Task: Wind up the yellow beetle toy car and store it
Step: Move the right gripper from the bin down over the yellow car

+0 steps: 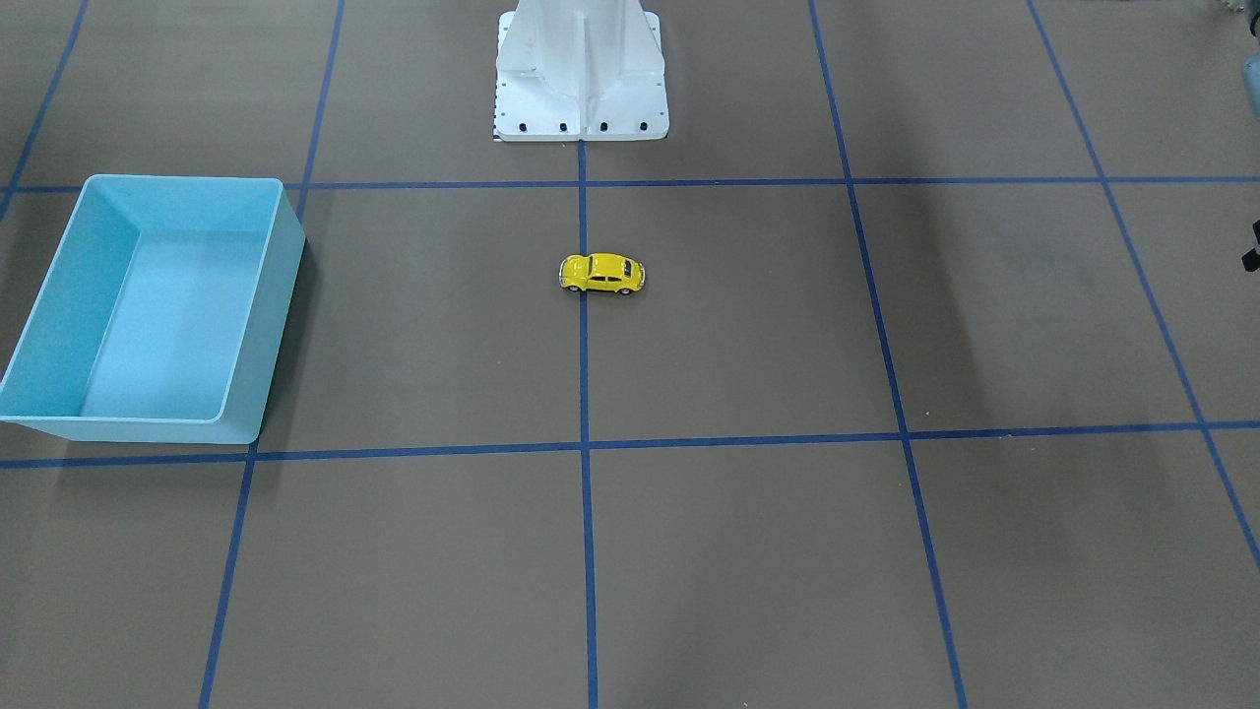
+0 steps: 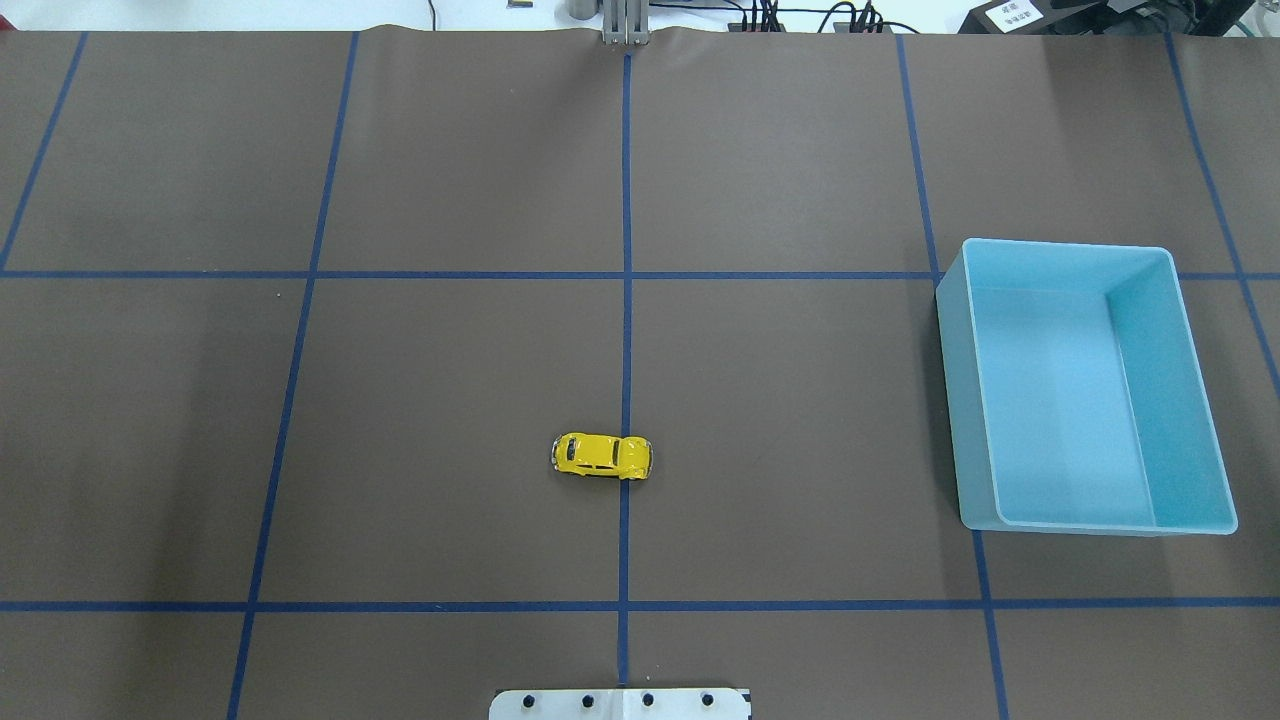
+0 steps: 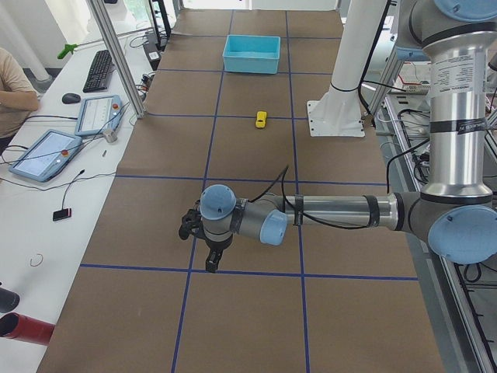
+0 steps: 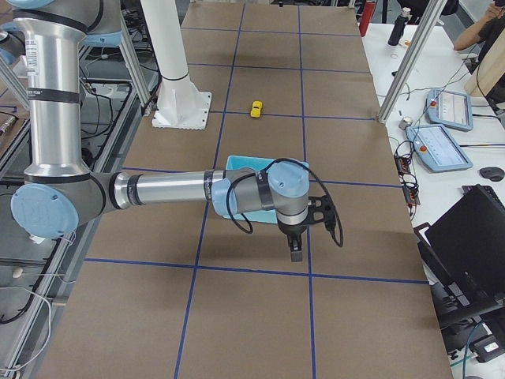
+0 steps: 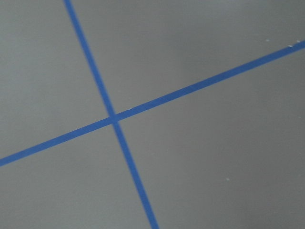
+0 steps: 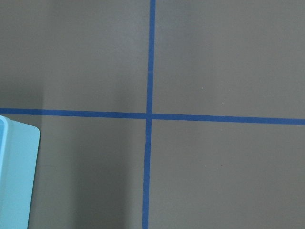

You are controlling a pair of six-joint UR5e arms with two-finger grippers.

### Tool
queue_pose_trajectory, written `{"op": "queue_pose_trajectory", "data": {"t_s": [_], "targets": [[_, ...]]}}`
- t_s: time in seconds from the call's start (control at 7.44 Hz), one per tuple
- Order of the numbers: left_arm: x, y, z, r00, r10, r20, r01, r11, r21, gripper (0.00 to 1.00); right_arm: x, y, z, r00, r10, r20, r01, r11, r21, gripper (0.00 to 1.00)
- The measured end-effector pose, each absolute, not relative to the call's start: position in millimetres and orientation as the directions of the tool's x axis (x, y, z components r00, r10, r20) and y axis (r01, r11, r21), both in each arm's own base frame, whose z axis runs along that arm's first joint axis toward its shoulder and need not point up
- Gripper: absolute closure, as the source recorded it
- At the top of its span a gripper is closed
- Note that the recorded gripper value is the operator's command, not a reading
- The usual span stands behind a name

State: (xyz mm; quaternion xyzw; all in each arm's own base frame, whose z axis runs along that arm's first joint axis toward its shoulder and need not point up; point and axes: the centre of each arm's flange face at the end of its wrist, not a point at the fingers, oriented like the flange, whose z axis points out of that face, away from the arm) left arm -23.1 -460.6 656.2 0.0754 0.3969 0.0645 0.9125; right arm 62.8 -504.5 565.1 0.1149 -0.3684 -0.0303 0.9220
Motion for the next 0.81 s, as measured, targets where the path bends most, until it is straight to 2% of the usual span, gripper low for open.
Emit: {"op": "queue_pose_trajectory", "data": {"t_s": [0.4, 0.81], "targets": [[-47.4, -439.8, 662.8, 0.631, -0.003, -0.776, 0.072, 0.996, 0.055, 0.00, -65.0, -567.7, 439.0, 0.659, -0.443, 0.608, 0.166, 0.874, 0.457, 0.00], [-69.9, -433.7, 661.7, 0.628, -0.126, -0.768, 0.127, 0.990, -0.059, 0.00, -255.4, -540.4, 319.2, 0.467, -0.746, 0.475, 0.366, 0.652, 0.664, 0.00]]}}
